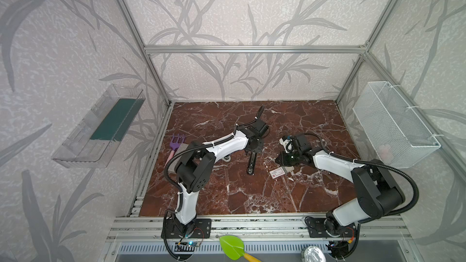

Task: Load the staples into the stapler

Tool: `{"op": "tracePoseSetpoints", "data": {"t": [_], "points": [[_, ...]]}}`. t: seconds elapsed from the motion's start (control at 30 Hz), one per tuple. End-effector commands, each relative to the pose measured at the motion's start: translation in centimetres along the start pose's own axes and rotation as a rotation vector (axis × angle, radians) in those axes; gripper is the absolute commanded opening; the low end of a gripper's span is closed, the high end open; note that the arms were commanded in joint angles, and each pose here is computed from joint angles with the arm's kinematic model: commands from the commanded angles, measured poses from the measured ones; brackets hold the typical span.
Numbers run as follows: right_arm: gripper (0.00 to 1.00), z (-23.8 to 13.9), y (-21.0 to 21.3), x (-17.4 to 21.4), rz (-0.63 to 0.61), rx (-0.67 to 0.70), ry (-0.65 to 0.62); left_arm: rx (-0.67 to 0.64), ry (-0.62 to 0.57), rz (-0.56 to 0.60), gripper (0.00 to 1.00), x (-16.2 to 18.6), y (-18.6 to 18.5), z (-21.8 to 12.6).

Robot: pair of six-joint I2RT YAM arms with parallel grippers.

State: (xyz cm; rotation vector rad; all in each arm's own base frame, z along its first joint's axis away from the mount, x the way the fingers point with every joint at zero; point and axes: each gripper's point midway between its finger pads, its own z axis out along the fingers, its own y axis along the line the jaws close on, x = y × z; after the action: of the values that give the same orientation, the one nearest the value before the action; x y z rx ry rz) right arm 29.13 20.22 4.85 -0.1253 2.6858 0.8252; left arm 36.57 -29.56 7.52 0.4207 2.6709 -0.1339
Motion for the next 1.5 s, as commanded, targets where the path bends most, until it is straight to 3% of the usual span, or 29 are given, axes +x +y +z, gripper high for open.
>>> {"op": "tracePoseSetpoints", "data": {"t": [0.0,0.9,1.47], "points": [[0.12,-0.6,-0.1,0.0,0.002,-0.002,-0.011,-0.021,-0.005,-0.010,0.20,-0.6,0.0,0.3],[0.12,-1.2,-0.3,0.0,0.007,-0.031,-0.032,-0.030,-0.020,-0.048,0.20,-1.4,-0.3,1.4],[0.12,-1.8,0.2,-0.4,0.010,-0.058,-0.053,-0.076,0.016,-0.030,0.20,0.2,0.4,3.0]]}}
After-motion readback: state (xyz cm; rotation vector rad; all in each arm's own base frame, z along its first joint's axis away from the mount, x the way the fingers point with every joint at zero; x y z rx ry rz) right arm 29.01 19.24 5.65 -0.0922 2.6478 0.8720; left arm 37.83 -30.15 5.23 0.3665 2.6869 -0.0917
